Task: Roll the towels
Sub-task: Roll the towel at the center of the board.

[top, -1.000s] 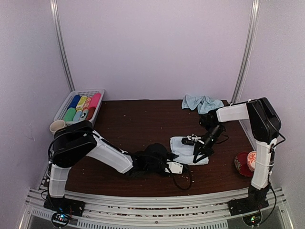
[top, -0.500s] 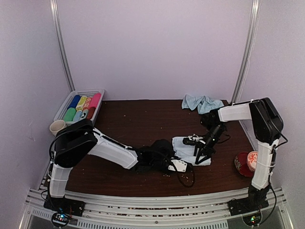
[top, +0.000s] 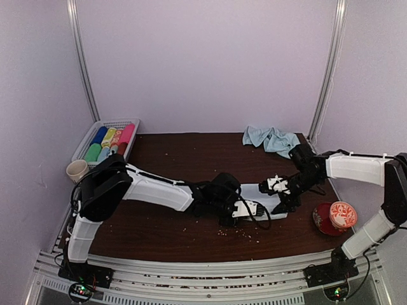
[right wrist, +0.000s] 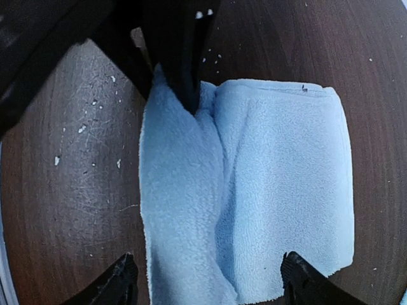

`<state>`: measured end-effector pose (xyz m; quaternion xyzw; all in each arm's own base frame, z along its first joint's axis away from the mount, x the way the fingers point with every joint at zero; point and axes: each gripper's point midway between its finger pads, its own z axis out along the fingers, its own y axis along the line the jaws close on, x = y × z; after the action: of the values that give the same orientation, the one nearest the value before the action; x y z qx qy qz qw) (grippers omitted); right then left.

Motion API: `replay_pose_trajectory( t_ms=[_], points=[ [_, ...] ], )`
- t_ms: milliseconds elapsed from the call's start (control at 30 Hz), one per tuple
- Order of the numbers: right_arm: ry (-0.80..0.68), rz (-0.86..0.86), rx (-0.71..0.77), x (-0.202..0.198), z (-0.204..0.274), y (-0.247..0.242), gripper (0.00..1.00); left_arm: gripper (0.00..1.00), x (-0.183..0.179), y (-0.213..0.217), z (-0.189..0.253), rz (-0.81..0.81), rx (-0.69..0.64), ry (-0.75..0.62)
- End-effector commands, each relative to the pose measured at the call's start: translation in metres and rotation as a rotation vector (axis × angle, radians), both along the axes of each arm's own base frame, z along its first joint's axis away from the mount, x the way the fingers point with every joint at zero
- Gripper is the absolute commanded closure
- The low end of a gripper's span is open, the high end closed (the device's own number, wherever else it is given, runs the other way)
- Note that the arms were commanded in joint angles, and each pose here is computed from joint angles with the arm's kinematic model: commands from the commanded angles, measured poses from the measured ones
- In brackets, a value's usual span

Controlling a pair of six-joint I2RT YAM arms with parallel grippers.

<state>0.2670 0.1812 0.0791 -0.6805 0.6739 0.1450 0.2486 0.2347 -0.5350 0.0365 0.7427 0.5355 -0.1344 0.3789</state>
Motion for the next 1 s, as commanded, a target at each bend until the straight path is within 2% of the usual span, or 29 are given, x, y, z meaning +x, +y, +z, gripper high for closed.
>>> replay_pose_trajectory(
  t_ms=[0,167,433,733,967],
  points=[
    [-0.277,0.071,0.012,0.013,0.011,-0.004,0.23,1.00,-0.024,0.031,-0.065,0.041,0.165,0.314],
    [-0.368,0.140,0.052,0.001,0.015,-0.001,0.25,1.00,-0.024,0.035,-0.063,0.044,0.126,0.478],
    [-0.362,0.143,0.037,0.003,-0.006,-0.002,0.27,1.00,-0.017,0.039,-0.065,0.069,0.109,0.623],
    [-0.357,0.161,0.033,0.000,-0.011,-0.002,0.32,1.00,-0.011,0.040,-0.068,0.088,0.098,0.686],
    [-0.422,0.221,0.083,-0.012,0.001,0.003,0.33,1.00,-0.012,0.040,-0.068,0.093,0.101,0.704]
  ],
)
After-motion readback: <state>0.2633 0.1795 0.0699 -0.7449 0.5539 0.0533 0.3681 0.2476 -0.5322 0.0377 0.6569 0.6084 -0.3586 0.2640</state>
